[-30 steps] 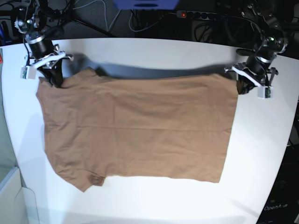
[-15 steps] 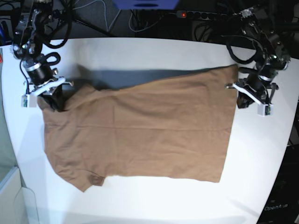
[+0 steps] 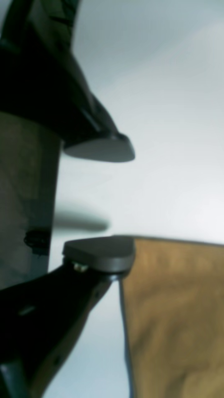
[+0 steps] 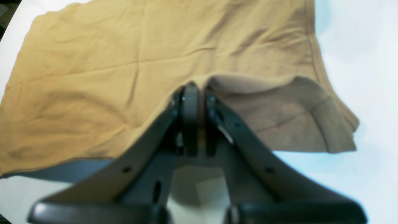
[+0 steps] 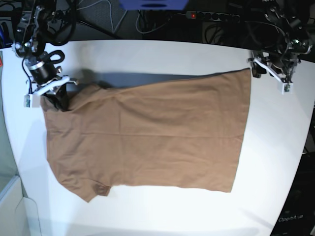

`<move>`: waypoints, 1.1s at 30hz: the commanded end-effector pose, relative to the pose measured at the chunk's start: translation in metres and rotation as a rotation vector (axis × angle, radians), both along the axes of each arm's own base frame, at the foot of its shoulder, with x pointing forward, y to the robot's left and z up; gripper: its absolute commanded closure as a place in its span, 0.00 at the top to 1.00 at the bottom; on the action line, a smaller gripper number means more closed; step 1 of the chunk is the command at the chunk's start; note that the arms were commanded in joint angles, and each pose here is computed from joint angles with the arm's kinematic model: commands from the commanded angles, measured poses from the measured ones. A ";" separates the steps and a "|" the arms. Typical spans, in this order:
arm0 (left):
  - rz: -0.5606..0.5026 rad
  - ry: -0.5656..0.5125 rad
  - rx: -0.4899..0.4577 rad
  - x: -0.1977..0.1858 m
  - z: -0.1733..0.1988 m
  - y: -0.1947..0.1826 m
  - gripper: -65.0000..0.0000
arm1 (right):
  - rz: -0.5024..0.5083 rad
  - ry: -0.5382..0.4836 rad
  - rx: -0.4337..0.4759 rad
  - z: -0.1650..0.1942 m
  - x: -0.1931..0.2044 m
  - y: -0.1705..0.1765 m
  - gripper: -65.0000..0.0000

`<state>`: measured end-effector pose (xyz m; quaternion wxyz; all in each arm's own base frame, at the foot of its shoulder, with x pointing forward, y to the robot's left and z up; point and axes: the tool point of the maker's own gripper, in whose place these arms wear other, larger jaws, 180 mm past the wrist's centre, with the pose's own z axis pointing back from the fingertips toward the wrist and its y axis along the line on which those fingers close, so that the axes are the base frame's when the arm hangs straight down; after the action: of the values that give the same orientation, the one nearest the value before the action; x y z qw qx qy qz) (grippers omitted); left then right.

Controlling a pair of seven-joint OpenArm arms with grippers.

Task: Fold the T-shirt properly
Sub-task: 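Lift the grasped shirt edge with both grippers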

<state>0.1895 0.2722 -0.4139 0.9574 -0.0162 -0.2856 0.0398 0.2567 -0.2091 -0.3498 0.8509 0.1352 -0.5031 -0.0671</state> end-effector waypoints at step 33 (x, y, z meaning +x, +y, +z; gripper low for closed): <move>-0.046 0.113 -0.179 -0.008 -0.059 -0.023 0.04 | 0.005 -0.045 -0.001 0.012 0.005 -0.001 0.01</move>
<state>0.2144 0.2472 -0.4486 0.9391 -0.1309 -0.3126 0.0569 0.2552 -0.2078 -0.3519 0.8536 0.1365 -0.4984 -0.0659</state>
